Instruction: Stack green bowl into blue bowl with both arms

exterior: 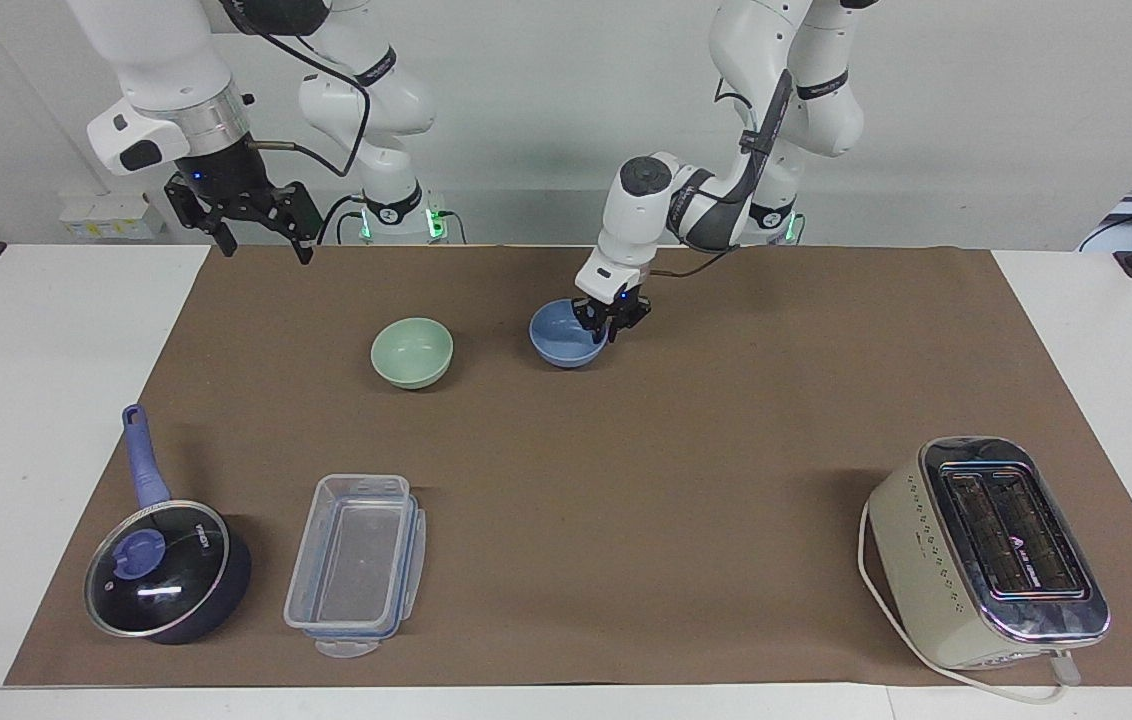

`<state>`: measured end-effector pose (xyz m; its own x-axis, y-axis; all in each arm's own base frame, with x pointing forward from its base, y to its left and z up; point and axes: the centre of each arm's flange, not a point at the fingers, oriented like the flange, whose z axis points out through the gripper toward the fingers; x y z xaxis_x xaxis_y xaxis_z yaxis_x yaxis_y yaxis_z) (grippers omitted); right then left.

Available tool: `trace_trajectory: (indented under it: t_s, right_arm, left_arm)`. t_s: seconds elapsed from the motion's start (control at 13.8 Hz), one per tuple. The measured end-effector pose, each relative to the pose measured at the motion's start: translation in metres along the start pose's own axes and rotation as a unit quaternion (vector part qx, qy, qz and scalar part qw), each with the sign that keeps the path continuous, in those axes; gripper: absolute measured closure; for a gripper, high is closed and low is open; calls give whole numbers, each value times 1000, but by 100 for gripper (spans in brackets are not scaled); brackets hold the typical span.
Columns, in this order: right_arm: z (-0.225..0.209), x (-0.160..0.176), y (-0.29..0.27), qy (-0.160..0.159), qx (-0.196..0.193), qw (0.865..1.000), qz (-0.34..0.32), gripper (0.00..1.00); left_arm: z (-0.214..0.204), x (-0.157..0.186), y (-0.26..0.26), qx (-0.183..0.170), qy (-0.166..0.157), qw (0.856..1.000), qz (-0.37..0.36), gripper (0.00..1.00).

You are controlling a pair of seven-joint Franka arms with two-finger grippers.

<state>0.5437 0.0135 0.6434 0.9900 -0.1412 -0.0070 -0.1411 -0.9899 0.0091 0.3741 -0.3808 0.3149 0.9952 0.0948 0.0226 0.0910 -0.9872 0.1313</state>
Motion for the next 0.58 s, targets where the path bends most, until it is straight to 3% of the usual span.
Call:
trace_trajectory:
  t_s: [0.22,0.36,0.58]
  right_arm:
    - [8,-2,0,-9,-2,1000,0,0]
    - [20,-9,-1,-20,-2,1000,-1,0]
    - [61,-19,-4,-15,6,1000,-9,0]
  left_arm:
    - [-34,34,-6,0,-1,1000,-17,19]
    - [-60,58,-15,7,-10,1000,-29,0]
    - [-98,97,-44,12,-17,999,-24,0]
